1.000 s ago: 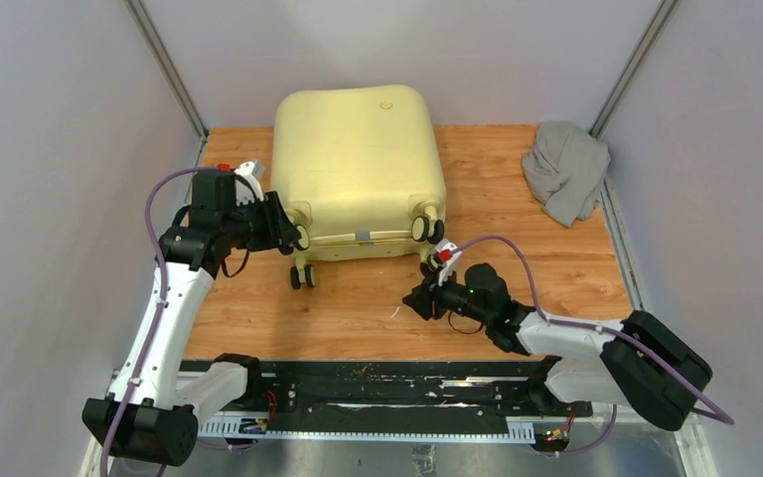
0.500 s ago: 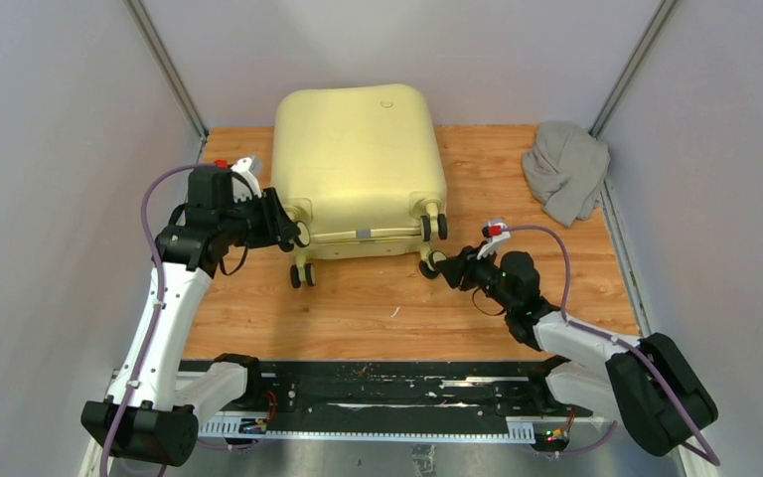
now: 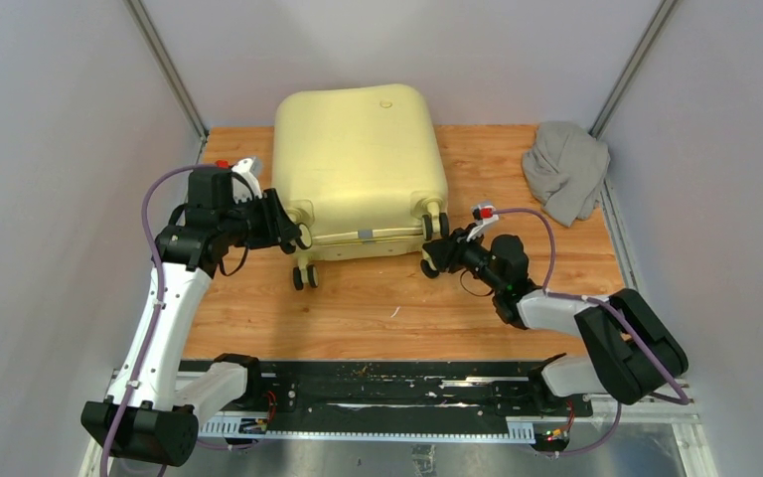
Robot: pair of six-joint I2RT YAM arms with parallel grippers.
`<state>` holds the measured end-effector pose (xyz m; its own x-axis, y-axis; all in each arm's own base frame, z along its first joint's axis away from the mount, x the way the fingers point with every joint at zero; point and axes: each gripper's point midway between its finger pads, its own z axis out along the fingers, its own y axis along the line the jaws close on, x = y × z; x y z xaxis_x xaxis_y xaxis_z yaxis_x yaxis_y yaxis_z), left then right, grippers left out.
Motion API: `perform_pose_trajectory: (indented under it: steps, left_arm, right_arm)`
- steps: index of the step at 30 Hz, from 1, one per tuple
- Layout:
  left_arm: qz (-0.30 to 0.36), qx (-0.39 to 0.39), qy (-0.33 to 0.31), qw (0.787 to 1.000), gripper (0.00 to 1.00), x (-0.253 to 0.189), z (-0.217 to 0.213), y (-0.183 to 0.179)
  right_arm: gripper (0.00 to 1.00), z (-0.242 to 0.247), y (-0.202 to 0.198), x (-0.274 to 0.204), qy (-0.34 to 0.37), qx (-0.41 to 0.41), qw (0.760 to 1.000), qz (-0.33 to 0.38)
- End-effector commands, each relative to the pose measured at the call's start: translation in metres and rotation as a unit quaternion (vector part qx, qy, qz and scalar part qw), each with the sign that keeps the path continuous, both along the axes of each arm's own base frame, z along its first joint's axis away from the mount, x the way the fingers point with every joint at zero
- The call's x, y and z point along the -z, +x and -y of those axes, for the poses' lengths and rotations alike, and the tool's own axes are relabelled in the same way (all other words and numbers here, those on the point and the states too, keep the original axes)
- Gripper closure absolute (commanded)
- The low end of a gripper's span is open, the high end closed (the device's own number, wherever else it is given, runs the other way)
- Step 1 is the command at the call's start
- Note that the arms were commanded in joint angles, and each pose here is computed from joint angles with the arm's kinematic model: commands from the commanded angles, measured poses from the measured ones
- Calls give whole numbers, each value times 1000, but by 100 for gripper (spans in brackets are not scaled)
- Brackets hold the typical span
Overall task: Pack the luggage
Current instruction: Zip the luggage at the center of the board.
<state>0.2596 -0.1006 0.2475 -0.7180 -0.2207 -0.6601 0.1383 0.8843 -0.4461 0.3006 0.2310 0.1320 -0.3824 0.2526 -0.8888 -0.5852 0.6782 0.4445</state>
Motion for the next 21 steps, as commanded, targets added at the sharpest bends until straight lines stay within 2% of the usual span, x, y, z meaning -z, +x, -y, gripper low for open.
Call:
perform_pose_trajectory:
  steps: [1, 5, 9, 15, 20, 21]
  left_arm:
    - [162, 67, -61, 983, 100, -85, 26, 11]
    - [150, 78, -67, 983, 100, -74, 29, 5]
    - [154, 88, -66, 982, 100, -72, 30, -3]
    - [153, 96, -35, 983, 100, -64, 23, -23]
    - [170, 127, 8, 977, 100, -54, 18, -31]
    - [180, 153, 25, 971, 96, -50, 19, -30]
  right_arm:
    - [66, -5, 18, -31, 27, 8, 999, 42]
    - [67, -4, 33, -29, 20, 28, 998, 48]
    - [72, -9, 48, -25, 9, 30, 998, 55]
    - [77, -12, 71, -26, 28, 35, 996, 71]
    - [69, -2, 50, -8, 35, 40, 998, 44]
    - [67, 1, 45, -3, 31, 40, 998, 39]
